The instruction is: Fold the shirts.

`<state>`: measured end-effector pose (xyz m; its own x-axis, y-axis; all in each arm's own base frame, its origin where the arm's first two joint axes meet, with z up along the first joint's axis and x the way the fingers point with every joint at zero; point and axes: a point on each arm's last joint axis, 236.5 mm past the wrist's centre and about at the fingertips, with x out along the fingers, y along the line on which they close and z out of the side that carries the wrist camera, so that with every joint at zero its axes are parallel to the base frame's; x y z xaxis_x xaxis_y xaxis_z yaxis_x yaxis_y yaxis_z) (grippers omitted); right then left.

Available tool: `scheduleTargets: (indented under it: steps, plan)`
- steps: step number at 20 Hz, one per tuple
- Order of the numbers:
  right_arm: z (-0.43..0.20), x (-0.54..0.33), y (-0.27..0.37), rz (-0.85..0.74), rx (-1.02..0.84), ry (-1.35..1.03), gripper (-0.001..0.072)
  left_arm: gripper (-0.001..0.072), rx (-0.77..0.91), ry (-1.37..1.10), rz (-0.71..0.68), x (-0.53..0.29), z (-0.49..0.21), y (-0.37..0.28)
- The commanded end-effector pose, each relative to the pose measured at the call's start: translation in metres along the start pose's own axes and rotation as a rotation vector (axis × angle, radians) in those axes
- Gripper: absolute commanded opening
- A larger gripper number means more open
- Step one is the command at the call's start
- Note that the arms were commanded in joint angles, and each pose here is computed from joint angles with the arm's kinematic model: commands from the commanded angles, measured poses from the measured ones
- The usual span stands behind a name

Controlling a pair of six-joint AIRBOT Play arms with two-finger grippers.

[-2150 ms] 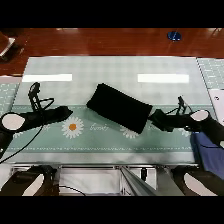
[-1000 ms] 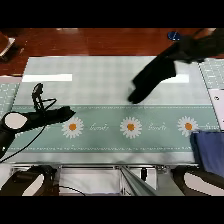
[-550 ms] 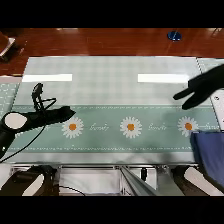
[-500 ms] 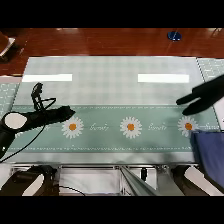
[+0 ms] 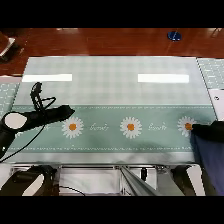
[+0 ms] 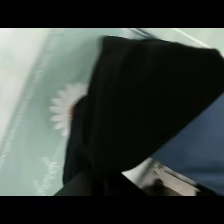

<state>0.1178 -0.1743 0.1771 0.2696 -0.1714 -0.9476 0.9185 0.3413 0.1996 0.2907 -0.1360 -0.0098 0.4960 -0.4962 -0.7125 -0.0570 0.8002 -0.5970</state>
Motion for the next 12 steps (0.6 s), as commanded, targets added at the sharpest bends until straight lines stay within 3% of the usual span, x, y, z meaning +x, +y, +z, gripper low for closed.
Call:
scheduleTargets:
  steps: [1, 3, 4, 5, 7, 10, 12]
  plan:
    - [-0.025, 0.005, -0.063, -0.224, 0.135, 0.002, 0.0018, 0.0027, 0.000, -0.001, 0.000, 0.000, 0.000, 0.000]
    - [-0.031, 0.000, -0.087, -0.325, 0.175, -0.012, 0.0055, 0.0027, 0.000, 0.002, 0.000, 0.000, 0.000, 0.000]
    - [-0.032, 0.002, -0.090, -0.335, 0.180, -0.002, 0.0246, 0.0027, 0.000, 0.001, 0.000, 0.000, 0.000, 0.000]
    - [-0.031, 0.004, -0.087, -0.323, 0.162, 0.006, 0.0370, 0.0027, 0.000, -0.007, 0.000, 0.000, 0.002, 0.000]
    - [-0.030, 0.009, -0.083, -0.304, 0.136, 0.030, 0.0370, 0.0027, -0.023, -0.033, -0.026, 0.000, 0.009, -0.006]
    - [-0.019, 0.023, -0.058, -0.189, 0.107, 0.042, 0.0350, 0.0027, 0.093, -0.098, -0.092, -0.009, 0.037, -0.035]
    - [0.000, 0.032, 0.005, 0.081, 0.056, 0.035, 0.0128, 0.0027, 0.154, -0.170, -0.126, -0.025, 0.073, -0.062]
